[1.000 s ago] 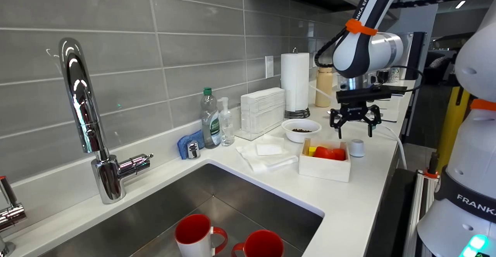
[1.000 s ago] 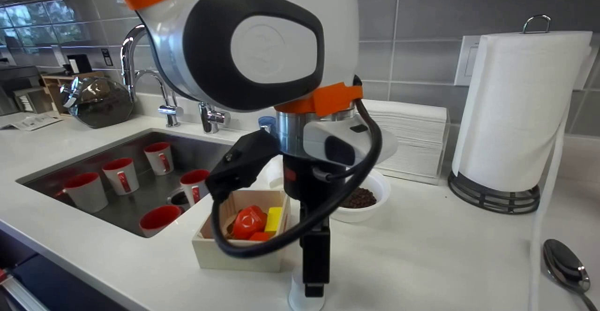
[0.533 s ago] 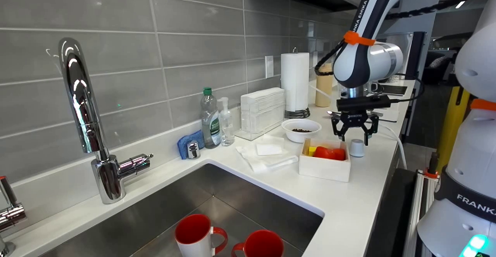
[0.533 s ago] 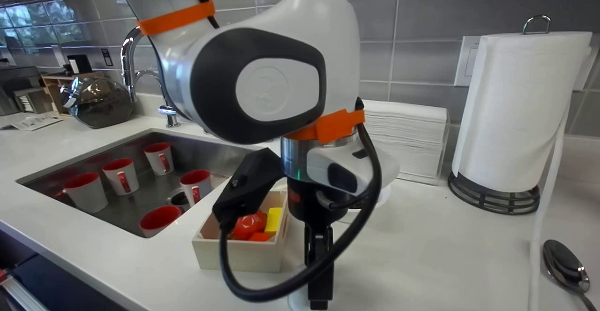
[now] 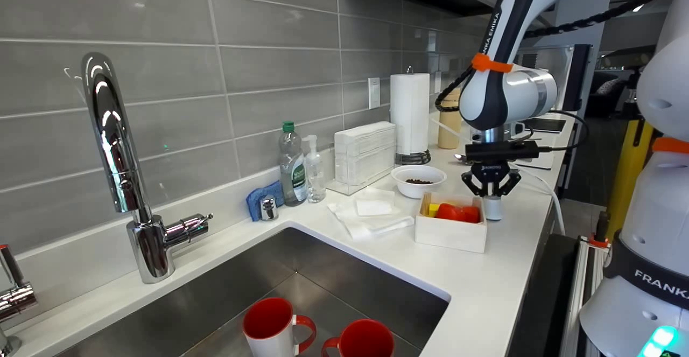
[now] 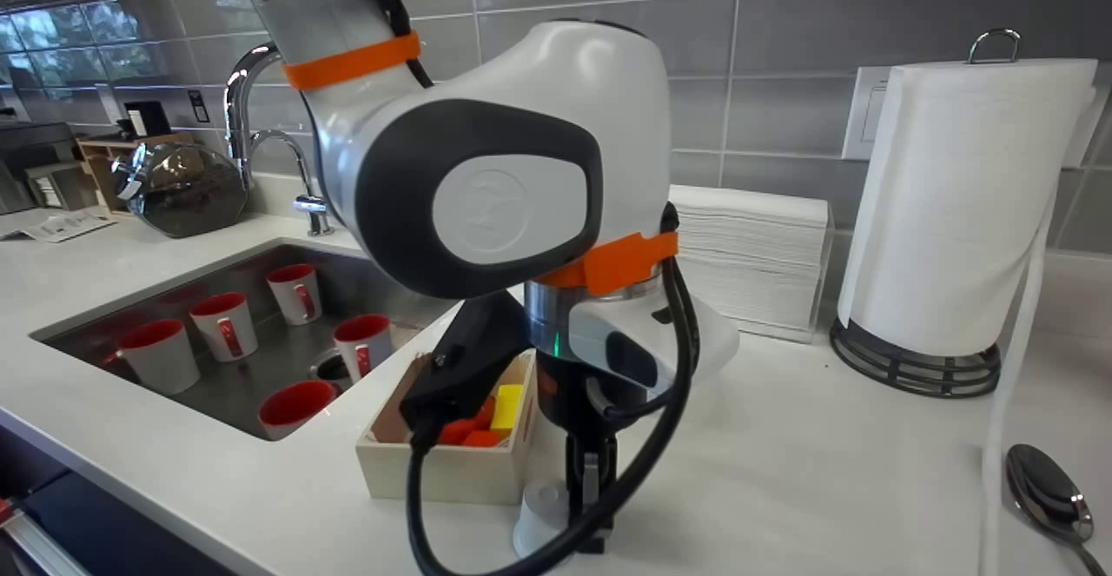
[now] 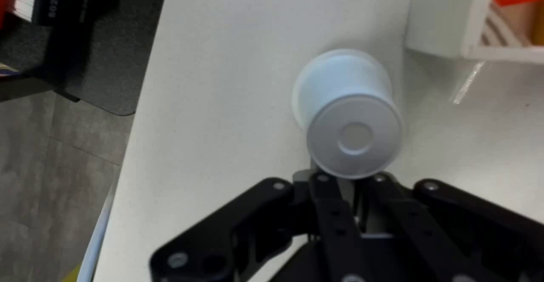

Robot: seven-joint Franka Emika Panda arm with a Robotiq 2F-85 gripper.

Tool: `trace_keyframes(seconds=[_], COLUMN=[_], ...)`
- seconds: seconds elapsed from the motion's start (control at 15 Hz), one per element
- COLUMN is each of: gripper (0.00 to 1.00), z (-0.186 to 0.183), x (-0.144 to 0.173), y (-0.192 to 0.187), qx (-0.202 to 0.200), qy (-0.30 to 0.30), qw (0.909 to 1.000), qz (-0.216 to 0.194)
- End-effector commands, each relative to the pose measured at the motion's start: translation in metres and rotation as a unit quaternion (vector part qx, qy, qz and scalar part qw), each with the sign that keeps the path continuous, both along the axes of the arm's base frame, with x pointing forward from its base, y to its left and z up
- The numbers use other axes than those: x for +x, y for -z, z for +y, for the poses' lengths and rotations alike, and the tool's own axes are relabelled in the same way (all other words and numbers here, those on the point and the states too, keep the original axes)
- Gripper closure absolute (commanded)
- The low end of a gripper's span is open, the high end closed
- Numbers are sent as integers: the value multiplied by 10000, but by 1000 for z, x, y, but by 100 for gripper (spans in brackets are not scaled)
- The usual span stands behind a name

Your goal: Pour the contents in the bowl into the other bowl

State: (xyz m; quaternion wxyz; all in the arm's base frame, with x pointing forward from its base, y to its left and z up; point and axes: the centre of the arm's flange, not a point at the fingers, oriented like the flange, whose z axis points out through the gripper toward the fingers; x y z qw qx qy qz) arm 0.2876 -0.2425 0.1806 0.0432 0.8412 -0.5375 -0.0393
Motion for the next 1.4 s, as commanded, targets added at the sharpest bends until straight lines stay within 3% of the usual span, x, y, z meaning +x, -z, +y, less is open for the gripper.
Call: trace_keyframes(seconds=[0.0,0.13,0.2,0.27,0.87,1.07,1.33], gripper=[100,100,75,74,1,0,0], z=[22,20,18,16,25,37,50], x=[-32,-32,-32,-33,-27,-20,-20], y=[-1,-5,-8,-12,-35,-40,-43], qx=[12,-41,-79,-114,-120,29,236], qy=[29,15,4,-7,-129,-146,-145], qw=[10000,10000,10000,9999,9995,9994,9996], qz=[-59,-27,-28,-42,-278,-316,-72])
